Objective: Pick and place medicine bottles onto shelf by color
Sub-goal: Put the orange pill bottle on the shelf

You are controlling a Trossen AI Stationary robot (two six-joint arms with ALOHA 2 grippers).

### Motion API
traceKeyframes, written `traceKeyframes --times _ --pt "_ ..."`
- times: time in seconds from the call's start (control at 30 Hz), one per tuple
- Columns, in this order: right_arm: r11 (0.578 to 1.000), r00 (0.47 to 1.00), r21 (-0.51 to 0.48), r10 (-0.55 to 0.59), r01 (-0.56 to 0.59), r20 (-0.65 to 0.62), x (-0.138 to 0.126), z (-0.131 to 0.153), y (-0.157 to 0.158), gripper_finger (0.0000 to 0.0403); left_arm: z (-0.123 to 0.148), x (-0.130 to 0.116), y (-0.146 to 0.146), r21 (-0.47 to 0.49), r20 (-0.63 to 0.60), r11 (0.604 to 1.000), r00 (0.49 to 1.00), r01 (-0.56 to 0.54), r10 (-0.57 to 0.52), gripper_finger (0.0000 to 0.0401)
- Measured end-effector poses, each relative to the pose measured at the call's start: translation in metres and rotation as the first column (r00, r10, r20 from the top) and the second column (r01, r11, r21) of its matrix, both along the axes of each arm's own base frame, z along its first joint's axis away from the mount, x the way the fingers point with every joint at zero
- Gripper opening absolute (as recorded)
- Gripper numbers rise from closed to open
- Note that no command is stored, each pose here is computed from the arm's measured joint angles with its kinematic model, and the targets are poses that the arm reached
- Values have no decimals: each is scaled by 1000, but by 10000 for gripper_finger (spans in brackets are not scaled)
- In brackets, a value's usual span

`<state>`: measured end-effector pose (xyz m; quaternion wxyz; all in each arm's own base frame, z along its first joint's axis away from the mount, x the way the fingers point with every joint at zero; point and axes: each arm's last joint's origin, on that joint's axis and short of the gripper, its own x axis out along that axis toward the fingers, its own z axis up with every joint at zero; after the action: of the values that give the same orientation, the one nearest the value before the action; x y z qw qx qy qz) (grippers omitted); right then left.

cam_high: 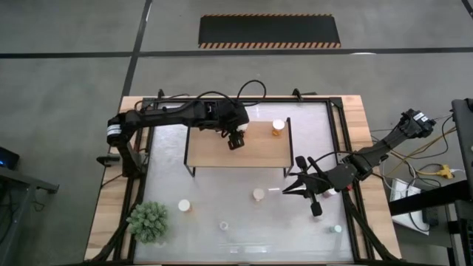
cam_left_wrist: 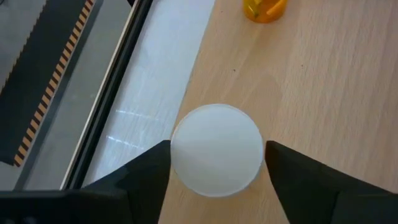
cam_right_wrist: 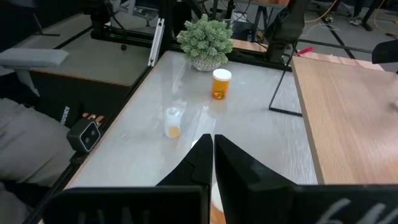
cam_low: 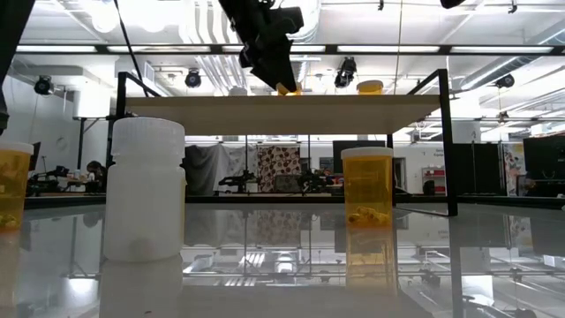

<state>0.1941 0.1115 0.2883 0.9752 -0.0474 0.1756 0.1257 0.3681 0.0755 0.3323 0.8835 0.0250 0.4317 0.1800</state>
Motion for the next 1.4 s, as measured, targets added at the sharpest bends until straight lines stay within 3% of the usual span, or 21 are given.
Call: traceKeyframes --times 0.27,0.43,0.53,0.77,0.93,1.03,1.23,1.4 --pt "1000 1000 15 -6 6 -4 0 0 0 8 4 -2 0 4 10 1000 1000 2 -2 288" --pt "1000 1000 21 -9 9 -4 0 0 0 8 29 -13 -6 32 44 999 999 24 -25 290" --pt "1000 1000 14 -21 20 14 1 1 0 8 49 -26 -18 -4 93 1000 996 6 -5 290" --pt "999 999 -50 -1 3 34 4 -12 2 8 81 -51 -95 -72 237 983 960 169 -148 290" --pt "992 997 -121 31 -23 64 8 -18 5 8 78 -63 -165 -166 253 938 933 304 -258 290" --pt "988 996 -148 44 -32 79 9 -17 5 8 69 -72 -202 -268 240 910 936 317 -256 290" --pt "985 995 -167 52 -38 82 8 -16 5 8 40 -98 -257 -484 132 854 981 192 -145 290" --pt "986 996 -163 52 -39 77 8 -17 5 8 0 -117 -274 -595 -50 799 996 -89 73 290"
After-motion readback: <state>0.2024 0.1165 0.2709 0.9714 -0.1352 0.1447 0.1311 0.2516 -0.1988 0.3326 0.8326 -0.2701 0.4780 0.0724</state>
